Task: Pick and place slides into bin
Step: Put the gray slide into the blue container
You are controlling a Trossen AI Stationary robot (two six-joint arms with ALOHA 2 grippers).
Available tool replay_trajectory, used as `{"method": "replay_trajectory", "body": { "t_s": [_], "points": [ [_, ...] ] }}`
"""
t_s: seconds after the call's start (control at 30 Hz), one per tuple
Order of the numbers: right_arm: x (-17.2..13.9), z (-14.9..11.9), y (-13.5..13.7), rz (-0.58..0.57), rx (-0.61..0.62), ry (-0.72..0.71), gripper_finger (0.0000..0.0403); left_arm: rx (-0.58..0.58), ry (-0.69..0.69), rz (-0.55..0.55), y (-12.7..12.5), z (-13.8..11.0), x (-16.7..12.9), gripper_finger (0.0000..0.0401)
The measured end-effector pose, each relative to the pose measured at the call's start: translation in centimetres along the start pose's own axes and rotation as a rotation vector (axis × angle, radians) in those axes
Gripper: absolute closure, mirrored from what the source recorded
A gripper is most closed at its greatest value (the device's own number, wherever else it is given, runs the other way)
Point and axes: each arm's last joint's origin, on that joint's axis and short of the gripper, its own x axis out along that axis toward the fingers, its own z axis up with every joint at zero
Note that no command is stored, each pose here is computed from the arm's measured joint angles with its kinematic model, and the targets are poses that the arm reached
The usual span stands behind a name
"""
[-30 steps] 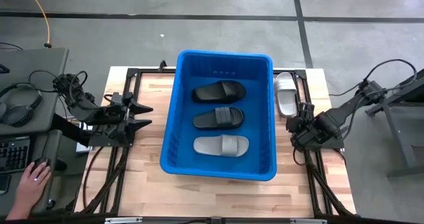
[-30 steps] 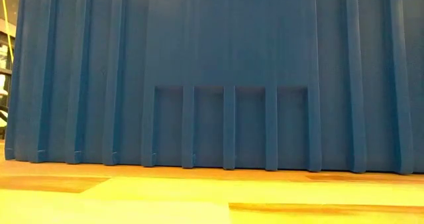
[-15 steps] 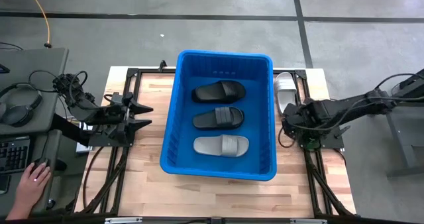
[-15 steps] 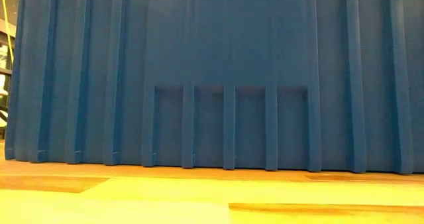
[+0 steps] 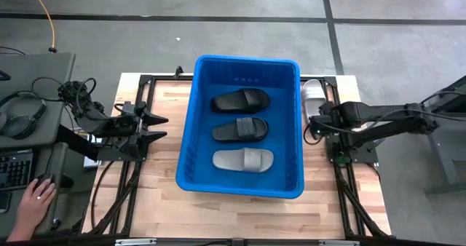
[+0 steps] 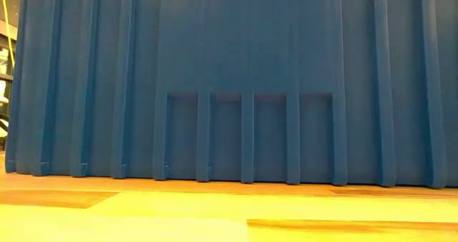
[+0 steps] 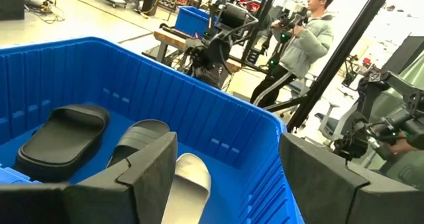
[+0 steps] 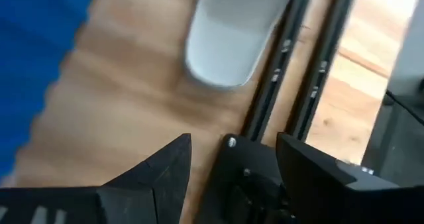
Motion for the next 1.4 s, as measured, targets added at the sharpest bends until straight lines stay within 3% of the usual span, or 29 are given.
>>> {"method": "replay_trajectory", "body": {
  "t_s": [0.47, 0.67, 0.83, 0.93, 1.03, 1.23, 1.4],
  "points": [
    [0.0, 1.5, -1.7, -0.039, 0.634, -0.283, 0.0192, 0.0, 0.0, 0.0, 0.0, 0.0, 0.0, 0.0148],
    [-0.7, 2.5, -1.3, 0.165, 0.859, -0.457, 0.0192, 0.0, 0.0, 0.0, 0.0, 0.0, 0.0, 0.0148],
    [-0.7, 3.3, -1.1, 0.23, 0.916, -0.501, 0.0192, 0.0, 0.0, 0.0, 0.0, 0.0, 0.0, 0.0148],
    [0.7, 3.2, -1.2, 0.251, 0.891, -0.502, 0.0192, 0.0, 0.0, 0.0, 0.0, 0.0, 0.0, 0.0148],
    [1.9, 2.6, -2.2, 0.314, 0.964, -0.538, 0.0192, 0.0, 0.0, 0.0, 0.0, 0.0, 0.0, 0.0148],
    [4.1, 1.4, -3.3, 0.577, 1.218, -0.61, 0.0192, 0.001, 0.0, 0.001, 0.0, 0.0, 0.0, 0.0148],
    [7.3, 0.9, -2.6, 0.655, 1.405, -0.608, 0.0192, 0.0, 0.0, 0.0, 0.0, 0.0, 0.0, 0.0148]
  ]
}}
